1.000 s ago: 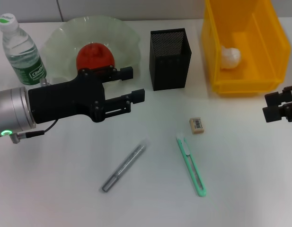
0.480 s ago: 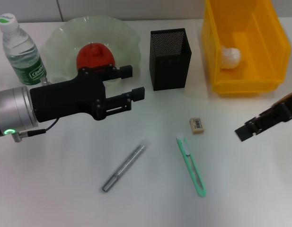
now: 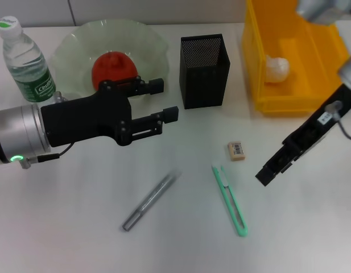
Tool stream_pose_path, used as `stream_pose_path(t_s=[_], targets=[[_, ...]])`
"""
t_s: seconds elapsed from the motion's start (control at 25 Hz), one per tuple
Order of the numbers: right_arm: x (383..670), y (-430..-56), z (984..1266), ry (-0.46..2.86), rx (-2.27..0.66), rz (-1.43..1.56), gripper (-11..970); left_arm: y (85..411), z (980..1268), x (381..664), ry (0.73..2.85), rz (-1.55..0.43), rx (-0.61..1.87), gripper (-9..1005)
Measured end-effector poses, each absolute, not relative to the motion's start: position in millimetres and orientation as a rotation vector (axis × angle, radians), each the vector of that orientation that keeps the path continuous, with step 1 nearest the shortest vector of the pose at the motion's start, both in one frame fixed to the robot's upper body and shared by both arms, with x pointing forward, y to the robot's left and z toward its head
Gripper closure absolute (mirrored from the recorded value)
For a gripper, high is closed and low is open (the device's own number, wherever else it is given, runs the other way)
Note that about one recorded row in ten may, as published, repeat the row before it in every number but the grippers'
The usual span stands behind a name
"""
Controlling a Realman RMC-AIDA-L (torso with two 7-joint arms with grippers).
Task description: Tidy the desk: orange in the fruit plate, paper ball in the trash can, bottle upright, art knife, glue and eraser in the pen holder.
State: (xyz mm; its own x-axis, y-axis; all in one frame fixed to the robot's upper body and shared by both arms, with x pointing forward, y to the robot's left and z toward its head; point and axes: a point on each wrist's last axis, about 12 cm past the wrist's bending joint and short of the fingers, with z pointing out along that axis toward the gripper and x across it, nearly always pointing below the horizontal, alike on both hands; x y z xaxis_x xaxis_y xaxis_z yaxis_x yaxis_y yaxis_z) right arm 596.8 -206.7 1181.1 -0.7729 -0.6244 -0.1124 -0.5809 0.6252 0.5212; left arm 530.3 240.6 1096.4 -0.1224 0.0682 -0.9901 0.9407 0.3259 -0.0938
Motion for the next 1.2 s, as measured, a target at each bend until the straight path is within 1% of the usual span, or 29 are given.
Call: stream_pose_path(t_s=[0.28,0.48,0.56,0.8,0.88,1.0,1.2], targets=[[598.5,-165.6,1172.6,-2.72,1.181,-0.579,229,236.8,1095.9,530.3,1.472,-0.995,0.989,371],[599.6,-145.4,1163.6,-2.712,1.278,-0.39,230,234.6,1093.8,531.3,1.467,-0.99,0.998,372],[602.6,-137.0,1163.2,-2.719,1.296,-0.357,230,233.2,1092.2,531.6,1.464,-0.99,1.003,372],[606.0,-127.5,1164.1,-2.723,1.306,-0.374,229,232.1,1092.0,532.4,1.464,-0.993,1.004,371],[605.4,-122.6,1163.1,-2.727,1.305,-0.432,229,232.0,1092.6,532.7,1.46,-0.995,1.003,371],[604.5,-114.5,1155.6,-2.743,1.256,-0.518,229,230.4,1094.3,534.5,1.445,-0.985,1.017,371],[604.4,-111.8,1151.8,-2.752,1.224,-0.53,230,230.4,1094.2,535.5,1.425,-0.952,1.039,371]])
